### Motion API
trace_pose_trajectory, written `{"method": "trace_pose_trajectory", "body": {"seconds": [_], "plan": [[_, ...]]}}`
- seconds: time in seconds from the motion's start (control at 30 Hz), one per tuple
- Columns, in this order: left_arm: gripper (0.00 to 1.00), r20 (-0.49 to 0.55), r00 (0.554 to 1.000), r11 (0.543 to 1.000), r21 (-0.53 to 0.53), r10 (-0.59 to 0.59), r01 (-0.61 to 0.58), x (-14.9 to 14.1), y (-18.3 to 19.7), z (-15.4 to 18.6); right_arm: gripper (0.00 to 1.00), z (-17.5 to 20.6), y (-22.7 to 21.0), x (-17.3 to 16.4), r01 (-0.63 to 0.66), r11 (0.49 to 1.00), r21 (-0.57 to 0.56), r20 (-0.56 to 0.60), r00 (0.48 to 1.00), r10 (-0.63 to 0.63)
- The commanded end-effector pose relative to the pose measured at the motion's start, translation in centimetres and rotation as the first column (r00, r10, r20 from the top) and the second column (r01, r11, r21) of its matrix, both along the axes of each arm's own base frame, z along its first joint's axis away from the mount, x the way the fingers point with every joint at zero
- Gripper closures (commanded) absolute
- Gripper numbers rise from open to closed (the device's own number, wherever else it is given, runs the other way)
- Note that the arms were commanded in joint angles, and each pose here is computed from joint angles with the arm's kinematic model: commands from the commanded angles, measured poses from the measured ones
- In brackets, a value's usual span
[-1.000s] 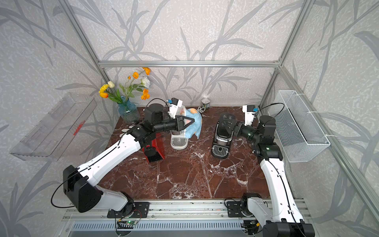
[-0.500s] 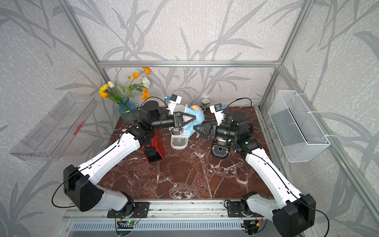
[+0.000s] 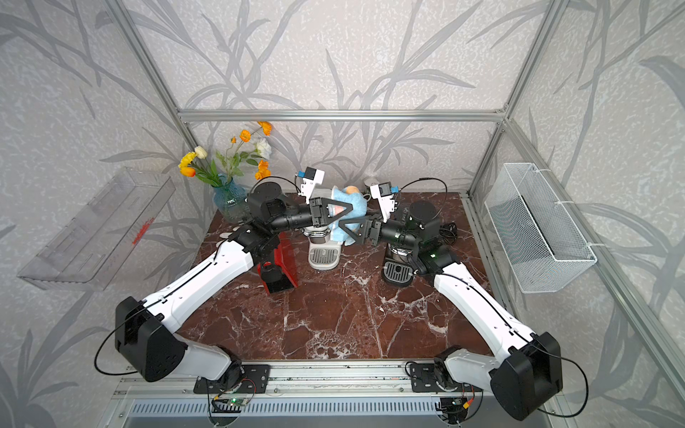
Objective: Wipe the surface of a coffee machine
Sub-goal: Adjust the cleaning item, then wipe the dirt from the surface of the coffee machine.
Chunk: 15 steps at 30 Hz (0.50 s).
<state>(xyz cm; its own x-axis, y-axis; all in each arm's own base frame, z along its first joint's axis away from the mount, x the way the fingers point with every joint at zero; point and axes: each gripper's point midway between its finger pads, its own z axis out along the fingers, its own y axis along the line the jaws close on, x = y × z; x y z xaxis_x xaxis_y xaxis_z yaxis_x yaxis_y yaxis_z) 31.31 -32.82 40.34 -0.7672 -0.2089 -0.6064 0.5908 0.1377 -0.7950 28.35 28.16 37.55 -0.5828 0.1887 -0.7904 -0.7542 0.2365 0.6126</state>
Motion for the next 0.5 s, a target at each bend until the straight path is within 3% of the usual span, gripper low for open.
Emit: {"method": "trace_pose_trajectory", "body": {"seconds": [0.0, 0.13, 0.23, 0.3, 0.37, 0.47], "plan": [[1.0, 0.053, 0.998, 0.999, -0.051, -0.017, 0.019, -0.3, 0.3, 1.7, 0.28, 2.3, 0.8, -0.7, -0.05, 0.996, 0.068, 0.041, 0.998, 0.048], [1.0, 0.054, 0.999, 0.999, -0.033, 0.002, 0.0, -0.1, 0.9, 1.6, 0.53, 1.9, 0.5, -0.5, -0.026, 0.998, 0.062, 0.041, 0.999, 0.023], [1.0, 0.041, 0.999, 1.0, -0.011, 0.021, -0.021, -0.1, 1.6, 0.9, 0.79, 1.7, 0.6, -0.3, -0.019, 0.998, 0.063, 0.03, 0.999, 0.017], [0.98, 0.033, 0.999, 0.999, 0.008, 0.04, -0.04, 0.0, 2.4, 0.2, 0.89, 1.5, 0.5, -0.2, -0.01, 0.998, 0.06, 0.021, 1.0, 0.009], [0.82, 0.013, 0.996, 0.995, 0.052, 0.083, -0.083, 0.5, 3.6, -1.0, 0.99, 0.8, 0.3, 0.4, 0.024, 0.999, 0.035, 0.0, 1.0, -0.024], [0.63, -0.012, 0.984, 0.975, 0.142, 0.176, -0.173, 1.5, 6.1, -2.9, 1.0, -0.5, 0.1, 1.5, 0.086, 0.996, -0.03, -0.036, 0.996, -0.087]]}}
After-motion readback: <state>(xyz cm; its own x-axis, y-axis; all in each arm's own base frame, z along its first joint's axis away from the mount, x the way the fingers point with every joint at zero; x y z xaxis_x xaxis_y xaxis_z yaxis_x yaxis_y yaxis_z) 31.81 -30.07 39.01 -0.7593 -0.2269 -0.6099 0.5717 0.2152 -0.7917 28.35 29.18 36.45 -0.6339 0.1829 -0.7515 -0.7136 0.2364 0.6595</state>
